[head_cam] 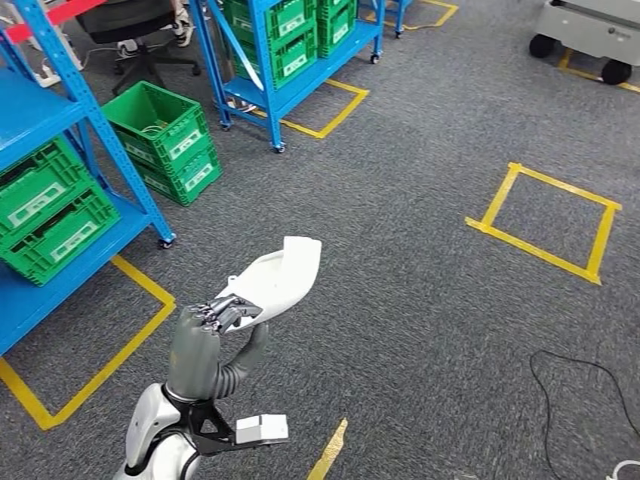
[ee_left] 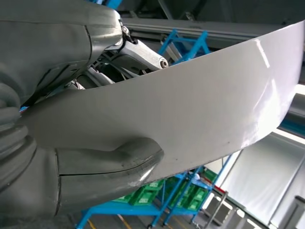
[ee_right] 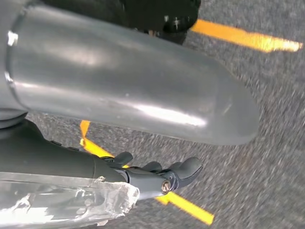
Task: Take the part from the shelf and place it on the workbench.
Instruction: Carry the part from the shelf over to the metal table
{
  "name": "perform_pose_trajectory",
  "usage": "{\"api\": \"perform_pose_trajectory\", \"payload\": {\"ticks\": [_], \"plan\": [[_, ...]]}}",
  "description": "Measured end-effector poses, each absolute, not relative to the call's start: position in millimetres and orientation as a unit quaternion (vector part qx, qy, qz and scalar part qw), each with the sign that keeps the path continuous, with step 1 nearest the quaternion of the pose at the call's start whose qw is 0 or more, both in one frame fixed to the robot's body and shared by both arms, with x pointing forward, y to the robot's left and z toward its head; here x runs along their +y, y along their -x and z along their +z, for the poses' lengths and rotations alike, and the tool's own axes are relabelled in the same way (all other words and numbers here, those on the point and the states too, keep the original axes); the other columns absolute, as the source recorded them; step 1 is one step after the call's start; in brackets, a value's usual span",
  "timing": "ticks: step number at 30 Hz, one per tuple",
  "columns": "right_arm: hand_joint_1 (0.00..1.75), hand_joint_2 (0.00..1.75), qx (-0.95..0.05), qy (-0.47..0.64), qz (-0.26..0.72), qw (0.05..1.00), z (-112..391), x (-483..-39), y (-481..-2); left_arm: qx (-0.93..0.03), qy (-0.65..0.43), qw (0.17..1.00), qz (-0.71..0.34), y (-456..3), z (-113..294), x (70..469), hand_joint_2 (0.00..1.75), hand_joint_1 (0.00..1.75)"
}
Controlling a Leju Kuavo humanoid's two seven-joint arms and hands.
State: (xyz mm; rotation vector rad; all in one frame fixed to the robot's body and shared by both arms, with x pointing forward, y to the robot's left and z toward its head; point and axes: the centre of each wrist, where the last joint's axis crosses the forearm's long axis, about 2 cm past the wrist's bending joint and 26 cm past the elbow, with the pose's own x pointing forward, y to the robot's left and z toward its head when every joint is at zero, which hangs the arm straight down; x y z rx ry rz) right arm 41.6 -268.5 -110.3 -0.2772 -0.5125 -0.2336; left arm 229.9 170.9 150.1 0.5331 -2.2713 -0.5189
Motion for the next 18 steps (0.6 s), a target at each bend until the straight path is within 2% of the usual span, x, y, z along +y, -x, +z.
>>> {"api": "perform_pose_trajectory", "payload": {"ticks": [18], "plan": [[0.00,0.00,-0.229,0.146,-0.130,0.954,-109.9,-271.0,-44.6,-0.883,-0.207,0.370,-0.201,-229.9,148.1,166.6,1.75,1.75]]}}
